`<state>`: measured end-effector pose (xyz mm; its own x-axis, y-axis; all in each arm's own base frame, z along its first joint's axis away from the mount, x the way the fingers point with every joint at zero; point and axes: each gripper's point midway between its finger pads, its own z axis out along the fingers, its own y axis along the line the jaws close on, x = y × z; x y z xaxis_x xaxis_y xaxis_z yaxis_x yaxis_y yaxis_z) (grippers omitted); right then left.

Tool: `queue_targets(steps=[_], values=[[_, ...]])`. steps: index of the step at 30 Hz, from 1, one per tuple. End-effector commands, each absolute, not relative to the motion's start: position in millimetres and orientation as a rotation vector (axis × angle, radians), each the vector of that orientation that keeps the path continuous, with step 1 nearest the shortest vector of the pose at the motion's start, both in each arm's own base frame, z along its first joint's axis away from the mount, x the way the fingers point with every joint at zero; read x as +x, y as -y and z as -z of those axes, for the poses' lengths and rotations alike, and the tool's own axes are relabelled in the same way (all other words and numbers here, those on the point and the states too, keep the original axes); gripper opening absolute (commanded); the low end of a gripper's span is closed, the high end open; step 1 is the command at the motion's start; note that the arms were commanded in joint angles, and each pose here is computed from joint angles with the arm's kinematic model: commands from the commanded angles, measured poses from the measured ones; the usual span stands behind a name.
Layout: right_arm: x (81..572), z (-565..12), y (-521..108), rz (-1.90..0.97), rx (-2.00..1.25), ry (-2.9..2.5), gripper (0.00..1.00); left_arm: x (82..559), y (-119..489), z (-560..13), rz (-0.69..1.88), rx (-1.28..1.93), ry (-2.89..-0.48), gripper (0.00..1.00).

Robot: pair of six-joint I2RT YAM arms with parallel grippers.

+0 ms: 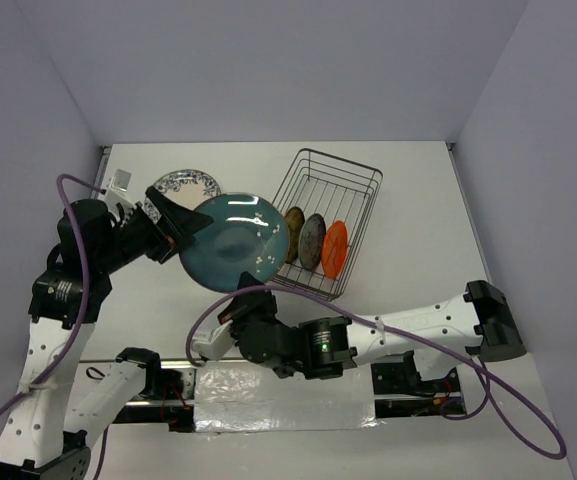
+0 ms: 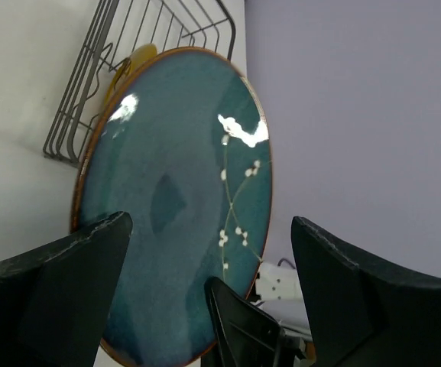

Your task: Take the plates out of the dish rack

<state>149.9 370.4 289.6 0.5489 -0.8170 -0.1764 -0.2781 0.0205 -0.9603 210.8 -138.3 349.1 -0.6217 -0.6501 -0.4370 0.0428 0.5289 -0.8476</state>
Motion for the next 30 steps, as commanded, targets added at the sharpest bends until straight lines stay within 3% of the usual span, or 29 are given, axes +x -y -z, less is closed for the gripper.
queue_targets(steps=[1,7,16,21,26,30], values=[[154,-370,-355,0.565,-1.203,-0.993,0.0,197,138,-352,1.108,-0.384,-1.987,1.0],[141,-362,-371,0.526,-1.24,-0.965,0.0,199,124,-335,0.983,-0.41,-2.016,0.99],[171,-339,-352,0.623,-1.264,-1.079,0.0,189,92,-375,0.768,-0.39,-1.916,1.0],[165,-344,-353,0.597,-1.255,-1.077,0.0,189,85,-368,0.716,-0.399,-1.924,1.0],[154,-346,-369,0.577,-1.26,-1.039,0.0,202,95,-348,0.753,-0.384,-1.971,0.9],[143,-352,-380,0.528,-1.252,-1.009,0.0,210,101,-336,0.764,-0.361,-2.012,0.89]])
